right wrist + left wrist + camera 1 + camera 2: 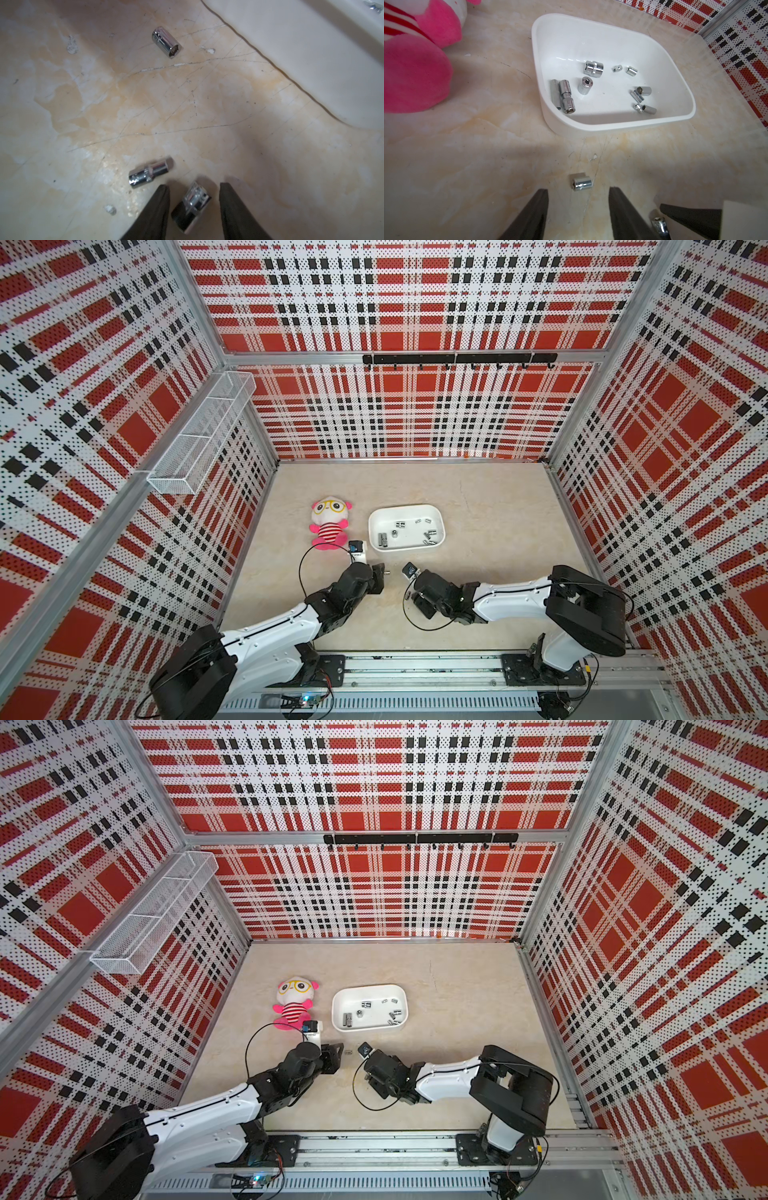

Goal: Put the socket on the desktop into the storage box
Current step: Pick up the socket head from the center of the board, then place the socket head in the storage box.

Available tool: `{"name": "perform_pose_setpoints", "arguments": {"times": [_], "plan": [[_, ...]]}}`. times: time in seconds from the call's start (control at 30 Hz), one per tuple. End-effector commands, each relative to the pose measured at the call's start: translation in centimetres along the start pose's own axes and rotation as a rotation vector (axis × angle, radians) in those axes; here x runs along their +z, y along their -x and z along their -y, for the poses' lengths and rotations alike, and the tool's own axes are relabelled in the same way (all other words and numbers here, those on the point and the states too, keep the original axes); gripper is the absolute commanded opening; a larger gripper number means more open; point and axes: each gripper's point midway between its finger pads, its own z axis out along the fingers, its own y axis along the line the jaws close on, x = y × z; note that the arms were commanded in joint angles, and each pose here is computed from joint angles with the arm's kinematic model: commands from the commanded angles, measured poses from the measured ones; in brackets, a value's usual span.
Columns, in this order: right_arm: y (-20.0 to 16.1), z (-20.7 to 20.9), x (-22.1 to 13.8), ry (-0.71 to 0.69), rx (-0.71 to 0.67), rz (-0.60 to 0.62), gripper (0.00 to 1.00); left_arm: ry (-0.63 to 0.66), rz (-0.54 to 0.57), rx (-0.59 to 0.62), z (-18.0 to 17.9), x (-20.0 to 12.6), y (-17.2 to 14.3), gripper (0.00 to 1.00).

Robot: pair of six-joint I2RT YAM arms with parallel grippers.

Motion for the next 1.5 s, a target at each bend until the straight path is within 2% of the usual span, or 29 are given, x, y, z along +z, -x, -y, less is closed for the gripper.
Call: {"name": "perform_pose_setpoints", "arguments": {"times": [0.0,0.47,0.63,1.0,1.17,1.33,1.47], "plan": [[-0.9,0.6,0.4,-0.024,0.014,-0.049,0.42,-0.002,0.016,0.018,0.3,0.1,0.4,0.52],[-1.9,2.4,0.3,-0.063,0.097,-0.106,0.24,0.007,0.017,0.023,0.3,0.1,0.4,0.52],[-1.9,2.8,-0.2,-0.042,0.129,-0.105,0.24,0.007,0.016,0.024,0.3,0.0,0.4,0.52],[-2.7,3.2,0.2,-0.038,0.16,-0.158,0.32,0.006,0.017,0.023,0.3,0.1,0.4,0.52],[-3.0,2.8,0.3,-0.014,0.164,-0.174,0.19,0.007,0.016,0.026,0.3,0.1,0.4,0.52],[-2.4,3.2,-0.5,-0.024,0.171,-0.147,0.15,0.009,0.014,0.027,0.3,0.2,0.3,0.52],[-0.9,4.6,-2.2,-0.079,0.186,-0.078,0.14,0.01,0.012,0.035,0.4,0.2,0.3,0.52]]}}
